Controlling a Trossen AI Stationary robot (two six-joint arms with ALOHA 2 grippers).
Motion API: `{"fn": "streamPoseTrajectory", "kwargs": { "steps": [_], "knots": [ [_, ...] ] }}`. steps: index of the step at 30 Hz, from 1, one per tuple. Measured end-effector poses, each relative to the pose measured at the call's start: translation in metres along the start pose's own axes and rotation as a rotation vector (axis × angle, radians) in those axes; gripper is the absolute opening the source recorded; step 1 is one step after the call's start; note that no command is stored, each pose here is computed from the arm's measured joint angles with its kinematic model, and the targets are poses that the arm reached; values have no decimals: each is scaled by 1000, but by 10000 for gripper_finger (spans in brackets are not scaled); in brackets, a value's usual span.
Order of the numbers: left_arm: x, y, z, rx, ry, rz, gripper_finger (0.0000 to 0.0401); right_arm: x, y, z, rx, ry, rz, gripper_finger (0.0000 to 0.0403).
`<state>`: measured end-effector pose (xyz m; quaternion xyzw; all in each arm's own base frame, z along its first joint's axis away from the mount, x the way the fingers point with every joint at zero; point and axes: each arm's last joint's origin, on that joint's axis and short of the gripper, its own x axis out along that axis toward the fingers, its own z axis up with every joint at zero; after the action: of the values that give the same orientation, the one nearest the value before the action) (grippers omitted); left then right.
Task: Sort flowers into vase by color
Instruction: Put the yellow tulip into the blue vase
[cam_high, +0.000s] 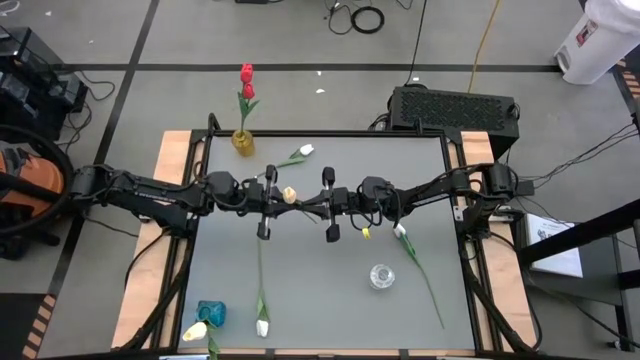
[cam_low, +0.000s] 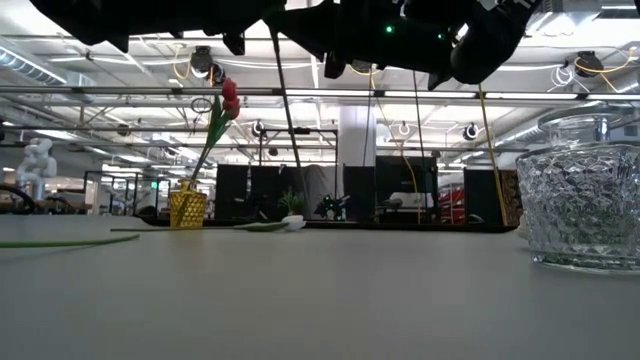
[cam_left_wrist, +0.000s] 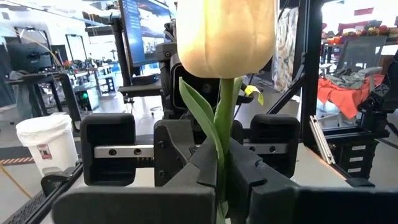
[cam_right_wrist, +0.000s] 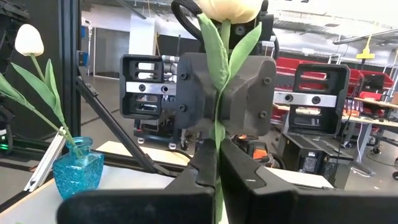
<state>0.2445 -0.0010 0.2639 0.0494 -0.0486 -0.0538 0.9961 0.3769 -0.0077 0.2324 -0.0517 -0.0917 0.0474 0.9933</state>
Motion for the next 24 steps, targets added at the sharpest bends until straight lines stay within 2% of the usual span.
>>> {"fn": "streamPoseTrajectory", "kwargs": {
  "steps": [9, 14, 24],
  "knots": [
    [-3, 0, -1, 21, 46, 23, 9, 0, 0, -3, 3, 30, -2, 3],
    [-11, 1, 3, 21, 83, 61, 9, 0, 0, -3, 4, 37, -4, 30],
    [-40, -1, 19, 41, 138, 59, 9, 0, 0, -3, 2, 34, -3, 78]
  ]
}}
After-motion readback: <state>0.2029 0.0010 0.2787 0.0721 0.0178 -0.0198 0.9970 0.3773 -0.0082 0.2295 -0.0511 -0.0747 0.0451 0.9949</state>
